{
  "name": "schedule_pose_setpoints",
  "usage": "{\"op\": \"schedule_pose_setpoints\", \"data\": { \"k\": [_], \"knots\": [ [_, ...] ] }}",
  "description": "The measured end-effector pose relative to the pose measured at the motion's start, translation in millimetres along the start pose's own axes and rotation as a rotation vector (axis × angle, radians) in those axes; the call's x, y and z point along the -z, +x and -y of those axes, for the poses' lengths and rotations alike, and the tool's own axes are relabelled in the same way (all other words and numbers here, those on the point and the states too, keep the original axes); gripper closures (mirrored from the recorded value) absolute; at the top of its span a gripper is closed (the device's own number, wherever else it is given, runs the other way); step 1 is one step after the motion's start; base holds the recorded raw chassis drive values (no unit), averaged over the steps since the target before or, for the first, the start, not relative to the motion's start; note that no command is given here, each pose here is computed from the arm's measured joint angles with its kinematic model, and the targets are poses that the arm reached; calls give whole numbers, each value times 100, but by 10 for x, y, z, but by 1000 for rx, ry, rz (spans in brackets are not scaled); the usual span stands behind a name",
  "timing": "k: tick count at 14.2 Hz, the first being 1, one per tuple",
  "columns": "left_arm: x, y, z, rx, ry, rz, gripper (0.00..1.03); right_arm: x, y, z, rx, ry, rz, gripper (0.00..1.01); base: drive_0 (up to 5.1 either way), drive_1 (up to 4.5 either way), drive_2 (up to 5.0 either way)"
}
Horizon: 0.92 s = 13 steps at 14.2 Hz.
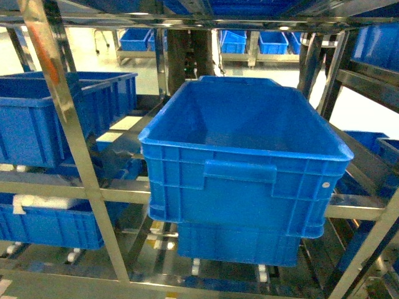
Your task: Pick red block from blue box to shelf
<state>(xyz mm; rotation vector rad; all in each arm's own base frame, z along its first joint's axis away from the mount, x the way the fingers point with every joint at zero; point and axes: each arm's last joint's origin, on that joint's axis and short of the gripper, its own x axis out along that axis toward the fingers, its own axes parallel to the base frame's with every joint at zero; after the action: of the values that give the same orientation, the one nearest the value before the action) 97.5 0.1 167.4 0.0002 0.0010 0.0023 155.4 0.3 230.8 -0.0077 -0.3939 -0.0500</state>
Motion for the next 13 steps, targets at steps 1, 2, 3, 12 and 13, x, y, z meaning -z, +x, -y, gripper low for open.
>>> {"op": "schedule_pose_setpoints", "data": {
  "k": [1, 2, 3, 12, 13],
  "knots": [
    [2, 0, 0, -2, 0, -2, 5, 0, 0, -4, -10, 0, 0, 74, 0, 0, 0],
    [0, 0, 0, -1, 0, 0, 5, 4, -1, -1, -4, 0, -4, 74, 0, 0, 0],
    [0, 0, 0, 0, 0, 0, 5, -1, 0, 0, -3, 0, 1, 74, 0, 0, 0],
    [0, 0, 0, 2, 0, 0, 5, -6, -2, 0, -3, 0, 3, 74, 5, 196, -185],
    [-1, 0, 0, 1, 0, 1, 5, -7, -2, 0, -3, 0, 4, 74, 12, 441, -416]
  ]
}}
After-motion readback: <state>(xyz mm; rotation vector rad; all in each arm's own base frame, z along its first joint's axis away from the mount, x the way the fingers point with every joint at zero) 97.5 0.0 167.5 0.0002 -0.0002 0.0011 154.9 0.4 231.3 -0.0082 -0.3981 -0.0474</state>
